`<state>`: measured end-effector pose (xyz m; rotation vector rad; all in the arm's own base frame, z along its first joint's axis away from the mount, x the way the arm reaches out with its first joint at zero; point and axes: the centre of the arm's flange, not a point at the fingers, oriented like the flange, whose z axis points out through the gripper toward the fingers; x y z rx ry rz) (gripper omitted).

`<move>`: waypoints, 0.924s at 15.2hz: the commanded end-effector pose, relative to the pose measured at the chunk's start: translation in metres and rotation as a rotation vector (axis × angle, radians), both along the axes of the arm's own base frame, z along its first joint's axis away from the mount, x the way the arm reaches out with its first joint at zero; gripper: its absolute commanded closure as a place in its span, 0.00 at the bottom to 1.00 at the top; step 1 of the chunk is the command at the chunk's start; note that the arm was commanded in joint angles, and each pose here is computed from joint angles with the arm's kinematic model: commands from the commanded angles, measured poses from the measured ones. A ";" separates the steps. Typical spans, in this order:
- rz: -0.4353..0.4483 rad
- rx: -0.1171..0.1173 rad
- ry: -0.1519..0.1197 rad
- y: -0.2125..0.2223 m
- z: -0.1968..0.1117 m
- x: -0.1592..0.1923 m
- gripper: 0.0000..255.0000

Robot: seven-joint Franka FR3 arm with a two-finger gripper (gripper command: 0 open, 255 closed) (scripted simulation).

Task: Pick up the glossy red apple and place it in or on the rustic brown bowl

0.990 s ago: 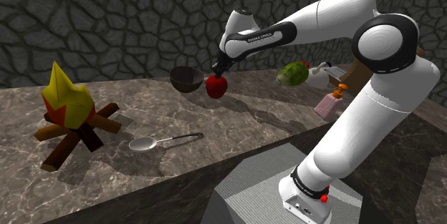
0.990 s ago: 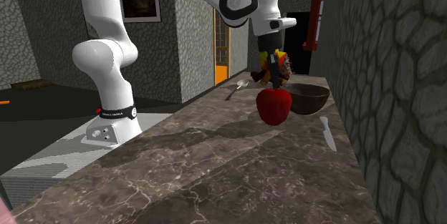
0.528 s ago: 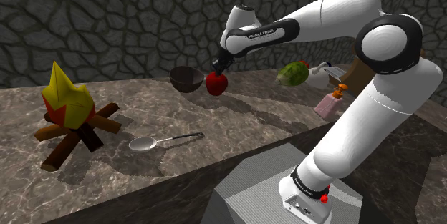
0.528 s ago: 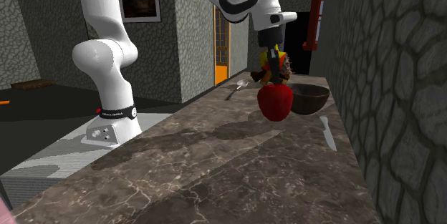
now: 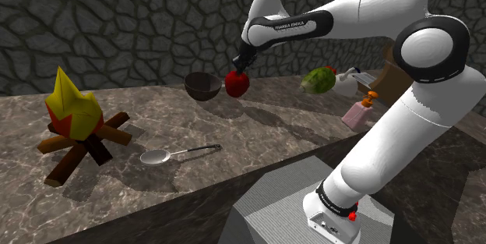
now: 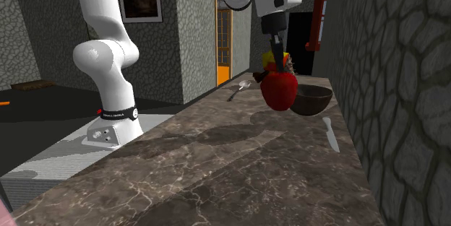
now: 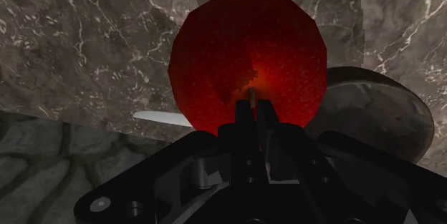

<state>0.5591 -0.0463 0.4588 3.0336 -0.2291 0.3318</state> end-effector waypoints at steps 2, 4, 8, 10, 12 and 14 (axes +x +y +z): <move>0.000 0.000 0.000 0.000 0.017 -0.001 1.00; 0.000 0.000 0.000 0.000 0.027 -0.001 1.00; 0.000 0.000 0.000 0.000 0.048 -0.001 1.00; 0.000 0.000 0.000 0.000 0.059 -0.001 1.00; 0.000 0.000 0.000 0.000 0.069 -0.001 1.00; 0.000 0.000 0.000 0.000 0.080 -0.001 1.00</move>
